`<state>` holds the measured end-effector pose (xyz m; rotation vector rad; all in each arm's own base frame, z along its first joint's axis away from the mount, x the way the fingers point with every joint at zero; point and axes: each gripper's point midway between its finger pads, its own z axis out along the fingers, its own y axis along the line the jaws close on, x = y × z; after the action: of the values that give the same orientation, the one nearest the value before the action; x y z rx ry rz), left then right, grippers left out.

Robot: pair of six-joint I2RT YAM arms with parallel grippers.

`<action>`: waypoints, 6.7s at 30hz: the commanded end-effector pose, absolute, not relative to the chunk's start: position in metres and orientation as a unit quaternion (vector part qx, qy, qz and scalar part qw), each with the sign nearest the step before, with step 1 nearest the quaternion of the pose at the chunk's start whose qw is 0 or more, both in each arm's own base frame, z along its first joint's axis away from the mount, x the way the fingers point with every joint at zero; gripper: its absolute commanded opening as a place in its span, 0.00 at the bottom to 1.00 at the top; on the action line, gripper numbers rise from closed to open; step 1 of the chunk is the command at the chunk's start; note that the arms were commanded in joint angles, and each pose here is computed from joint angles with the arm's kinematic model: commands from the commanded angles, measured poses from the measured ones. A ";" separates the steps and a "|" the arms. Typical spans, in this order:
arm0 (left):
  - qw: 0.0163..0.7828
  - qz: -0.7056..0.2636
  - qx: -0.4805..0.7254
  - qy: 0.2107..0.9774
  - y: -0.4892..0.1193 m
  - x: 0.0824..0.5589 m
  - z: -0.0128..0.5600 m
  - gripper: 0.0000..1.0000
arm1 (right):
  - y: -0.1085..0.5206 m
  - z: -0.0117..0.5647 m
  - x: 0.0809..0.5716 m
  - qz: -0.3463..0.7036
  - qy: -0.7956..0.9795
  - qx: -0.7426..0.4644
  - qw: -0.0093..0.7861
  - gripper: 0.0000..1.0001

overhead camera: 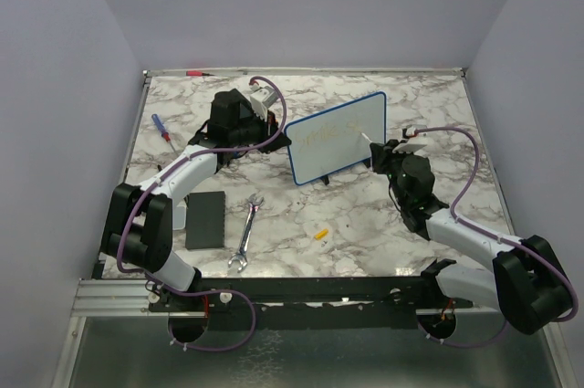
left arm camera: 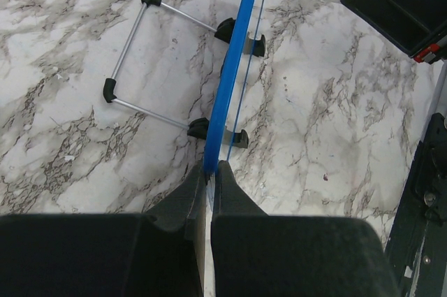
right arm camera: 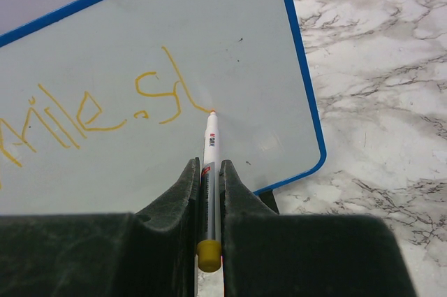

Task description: Write a sentence on the whiteboard

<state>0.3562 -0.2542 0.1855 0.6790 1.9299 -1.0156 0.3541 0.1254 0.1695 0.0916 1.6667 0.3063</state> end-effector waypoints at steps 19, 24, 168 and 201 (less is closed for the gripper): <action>0.414 -0.405 0.281 0.766 -0.257 0.347 0.188 0.00 | 0.120 0.214 0.355 0.132 0.705 0.033 0.696 0.01; 0.414 -0.405 0.281 0.765 -0.257 0.347 0.188 0.00 | 0.124 0.213 0.360 0.132 0.705 0.029 0.696 0.01; 0.411 -0.405 0.281 0.767 -0.258 0.347 0.186 0.00 | 0.112 0.194 0.376 0.107 0.735 0.028 0.668 0.01; 0.411 -0.405 0.282 0.766 -0.258 0.347 0.186 0.00 | 0.106 0.161 0.369 0.096 0.762 0.043 0.639 0.01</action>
<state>0.3536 -0.2572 0.1860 0.6912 1.9267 -1.0187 0.3726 0.1139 0.1815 0.0654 1.6840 0.2565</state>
